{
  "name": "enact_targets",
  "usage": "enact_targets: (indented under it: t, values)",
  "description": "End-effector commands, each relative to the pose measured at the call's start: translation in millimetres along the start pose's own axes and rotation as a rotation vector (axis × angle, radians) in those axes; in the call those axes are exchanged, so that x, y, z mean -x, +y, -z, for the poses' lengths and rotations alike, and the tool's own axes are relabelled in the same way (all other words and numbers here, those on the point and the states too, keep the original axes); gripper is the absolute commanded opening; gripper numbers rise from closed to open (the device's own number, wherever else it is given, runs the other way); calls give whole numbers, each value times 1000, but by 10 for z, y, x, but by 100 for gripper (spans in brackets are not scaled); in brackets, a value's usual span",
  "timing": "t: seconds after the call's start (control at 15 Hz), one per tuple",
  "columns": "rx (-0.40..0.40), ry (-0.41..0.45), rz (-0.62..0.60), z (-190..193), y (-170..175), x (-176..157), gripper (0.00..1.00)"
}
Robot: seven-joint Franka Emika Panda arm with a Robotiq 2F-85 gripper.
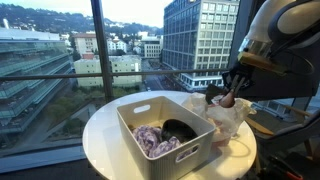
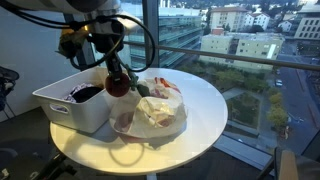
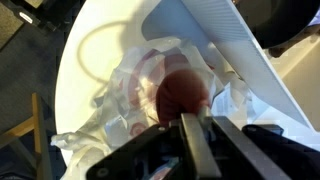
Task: Take the plush toy and the black bowl out of the basket and put it into the carrier bag
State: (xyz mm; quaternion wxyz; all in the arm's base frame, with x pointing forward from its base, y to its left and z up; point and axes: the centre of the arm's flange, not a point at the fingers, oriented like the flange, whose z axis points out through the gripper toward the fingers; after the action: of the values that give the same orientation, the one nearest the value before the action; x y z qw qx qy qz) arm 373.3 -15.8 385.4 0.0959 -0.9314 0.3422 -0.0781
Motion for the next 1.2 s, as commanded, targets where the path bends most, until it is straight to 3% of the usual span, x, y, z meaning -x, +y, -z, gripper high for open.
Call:
enact_targets:
  t: [0.0, 0.2, 0.47, 0.93, 1.13]
  values:
    - [-6, 7, -82, -47, 462, 592, 9]
    - [73, -52, -105, -107, 496, 594, 9]
    - [133, -96, -38, -295, 321, 409, 9]
    - [129, 76, 162, -558, -126, 130, 9]
    - [96, 81, 232, -827, -249, -34, 8]
